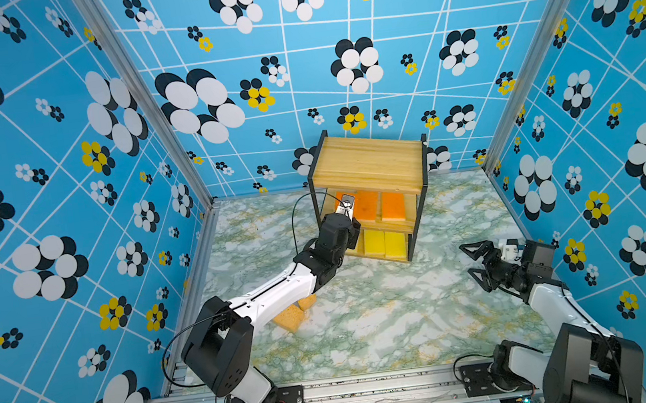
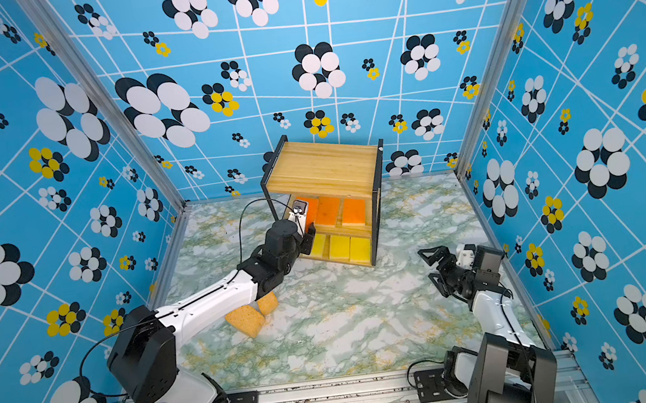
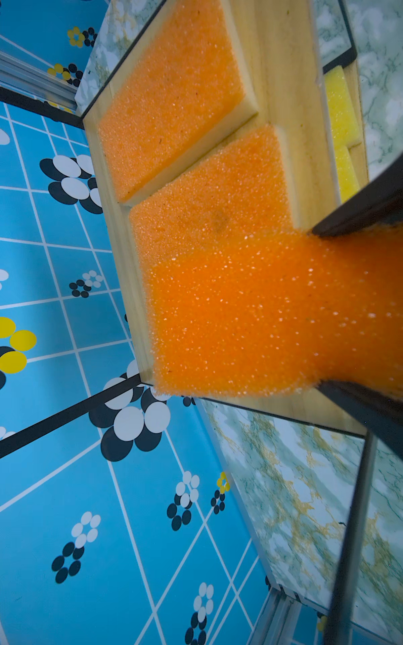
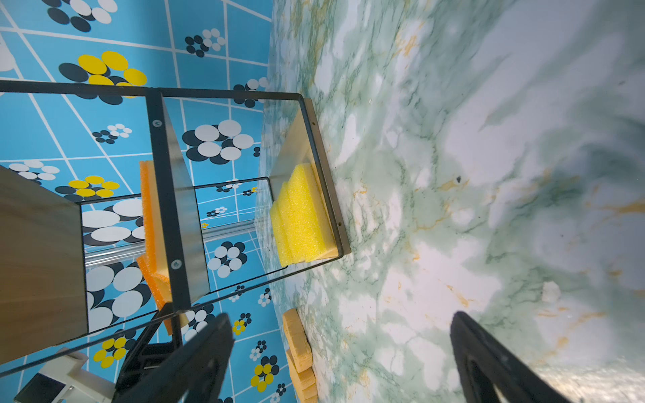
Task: Place and organize the cleaning sponges onto the shelf
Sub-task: 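Lower the orange sponge beside the other orange sponges and open the left gripper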
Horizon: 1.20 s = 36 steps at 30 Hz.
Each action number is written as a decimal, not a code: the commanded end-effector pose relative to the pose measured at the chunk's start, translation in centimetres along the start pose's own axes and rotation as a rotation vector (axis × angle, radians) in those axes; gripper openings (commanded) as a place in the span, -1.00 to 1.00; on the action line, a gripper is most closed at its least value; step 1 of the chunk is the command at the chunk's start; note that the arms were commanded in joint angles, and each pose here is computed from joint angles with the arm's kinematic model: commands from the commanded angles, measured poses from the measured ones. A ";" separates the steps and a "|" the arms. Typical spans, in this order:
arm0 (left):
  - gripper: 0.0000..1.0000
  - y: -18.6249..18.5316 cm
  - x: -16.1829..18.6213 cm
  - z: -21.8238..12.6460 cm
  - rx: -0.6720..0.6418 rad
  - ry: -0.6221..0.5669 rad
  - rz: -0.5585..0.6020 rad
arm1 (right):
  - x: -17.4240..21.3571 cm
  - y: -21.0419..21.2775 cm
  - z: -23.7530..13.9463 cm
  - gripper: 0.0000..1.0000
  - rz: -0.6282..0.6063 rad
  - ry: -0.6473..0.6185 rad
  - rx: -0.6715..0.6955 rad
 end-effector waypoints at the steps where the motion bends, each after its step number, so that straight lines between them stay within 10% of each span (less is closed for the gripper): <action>1: 0.15 0.5 -1.2 0.4 -0.028 -0.067 -0.021 | -0.6 1.1 -0.5 0.99 -0.036 -0.025 -0.017; 36: 0.19 0.0 0.1 2.8 -0.090 -0.090 0.005 | -0.4 0.9 -0.6 0.99 -0.040 -0.018 -0.006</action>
Point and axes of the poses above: each gripper's point midway between its finger pads, its own z axis out along the fingers, its own y axis along the line the jaws close on, x = y × z, the point moved 8 cm from there along -z, back along the fingers, and after that the axes turned 5 degrees about z, right-handed, at the moved point
